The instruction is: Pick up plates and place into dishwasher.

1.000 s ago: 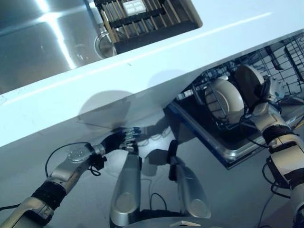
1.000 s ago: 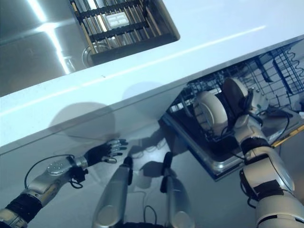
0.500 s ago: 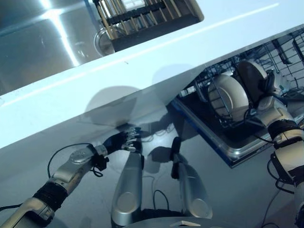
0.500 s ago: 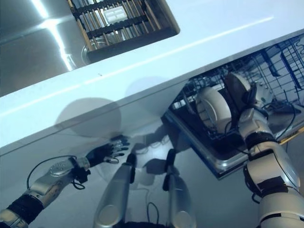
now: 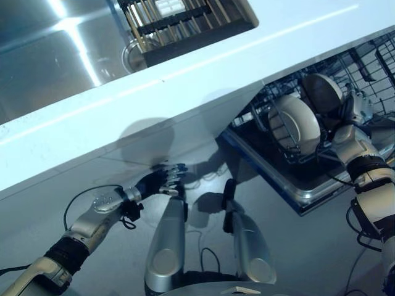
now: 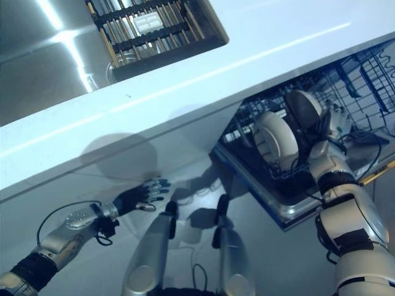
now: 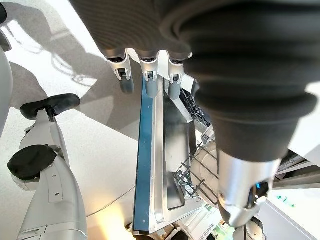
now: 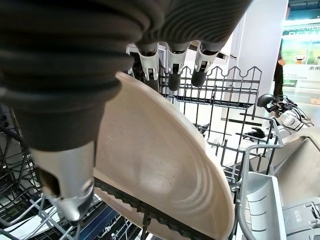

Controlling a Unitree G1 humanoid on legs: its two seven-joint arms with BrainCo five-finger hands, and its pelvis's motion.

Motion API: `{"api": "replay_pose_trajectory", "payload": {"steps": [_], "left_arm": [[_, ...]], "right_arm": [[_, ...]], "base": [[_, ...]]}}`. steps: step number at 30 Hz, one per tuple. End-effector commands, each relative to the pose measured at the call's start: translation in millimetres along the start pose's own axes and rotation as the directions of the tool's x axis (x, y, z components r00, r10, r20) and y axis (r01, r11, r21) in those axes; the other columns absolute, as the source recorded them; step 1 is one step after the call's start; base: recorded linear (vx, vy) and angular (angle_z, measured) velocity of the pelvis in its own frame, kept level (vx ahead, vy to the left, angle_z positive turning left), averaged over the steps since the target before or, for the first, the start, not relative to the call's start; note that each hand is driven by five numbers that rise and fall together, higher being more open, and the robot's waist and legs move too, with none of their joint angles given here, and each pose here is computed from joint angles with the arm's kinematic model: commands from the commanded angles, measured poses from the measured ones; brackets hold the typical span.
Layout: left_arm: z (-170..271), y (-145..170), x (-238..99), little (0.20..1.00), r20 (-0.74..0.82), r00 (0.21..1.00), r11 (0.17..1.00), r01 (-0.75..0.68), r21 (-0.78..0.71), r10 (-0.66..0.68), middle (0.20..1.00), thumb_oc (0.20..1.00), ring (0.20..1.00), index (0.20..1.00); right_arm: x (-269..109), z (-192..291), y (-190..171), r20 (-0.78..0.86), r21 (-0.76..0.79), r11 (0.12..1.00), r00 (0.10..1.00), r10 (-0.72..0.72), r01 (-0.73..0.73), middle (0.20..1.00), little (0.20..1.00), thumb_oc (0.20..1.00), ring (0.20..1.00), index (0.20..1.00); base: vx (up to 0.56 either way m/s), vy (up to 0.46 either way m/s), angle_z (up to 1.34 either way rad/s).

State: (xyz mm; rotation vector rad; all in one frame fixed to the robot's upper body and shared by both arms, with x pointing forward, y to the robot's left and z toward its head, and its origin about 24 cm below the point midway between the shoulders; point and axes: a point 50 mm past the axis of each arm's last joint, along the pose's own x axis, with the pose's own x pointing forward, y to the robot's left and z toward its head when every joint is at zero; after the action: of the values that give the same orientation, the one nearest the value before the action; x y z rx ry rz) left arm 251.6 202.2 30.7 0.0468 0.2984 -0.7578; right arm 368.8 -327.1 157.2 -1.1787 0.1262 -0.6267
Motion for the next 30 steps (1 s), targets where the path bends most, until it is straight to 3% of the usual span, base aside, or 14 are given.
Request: {"api": "replay_pose_trajectory", "payload": {"steps": [1, 12, 17, 24, 30], "left_arm": [[3, -24, 4, 1.0, 0.115, 0.992, 0.996, 0.068, -0.051, -0.061, 1.0, 1.0, 1.0, 1.0], [-9, -26, -4, 1.0, 0.11, 0.994, 0.994, 0.023, -0.103, -0.012, 1.0, 1.0, 1.0, 1.0], [-20, -25, -11, 1.0, 0.08, 0.996, 0.991, -0.016, -0.131, 0.026, 1.0, 1.0, 1.0, 1.0], [-43, -24, -22, 1.0, 0.029, 0.995, 0.974, -0.092, -0.205, 0.1, 1.0, 1.0, 1.0, 1.0], [-71, -23, -30, 1.0, -0.052, 0.974, 0.942, -0.228, -0.246, 0.222, 1.0, 1.0, 1.0, 1.0]], "right_arm": [[14, -6, -39, 0.029, -0.019, 0.994, 0.993, -0.11, 0.111, 1.0, 1.0, 1.0, 1.0, 1.0], [-2, -10, -38, 0.143, 0.195, 0.976, 0.982, -0.127, 0.098, 1.0, 1.0, 1.0, 1.0, 1.0], [-18, -15, -31, 0.172, 0.38, 0.923, 0.976, -0.13, 0.056, 1.0, 1.0, 1.0, 1.0, 1.0], [-44, -20, -27, 0.248, 0.527, 0.85, 0.959, -0.136, -0.016, 1.0, 1.0, 1.0, 1.0, 1.0], [-75, -42, -18, 0.107, 0.877, 0.481, 0.976, -0.188, -0.004, 1.0, 1.0, 1.0, 1.0, 1.0]], "base": [[0.01, 0.036, -0.05], [0.02, 0.038, -0.04], [0.03, 0.009, -0.02], [0.04, 0.021, -0.09], [0.08, 0.027, -0.18]]}}
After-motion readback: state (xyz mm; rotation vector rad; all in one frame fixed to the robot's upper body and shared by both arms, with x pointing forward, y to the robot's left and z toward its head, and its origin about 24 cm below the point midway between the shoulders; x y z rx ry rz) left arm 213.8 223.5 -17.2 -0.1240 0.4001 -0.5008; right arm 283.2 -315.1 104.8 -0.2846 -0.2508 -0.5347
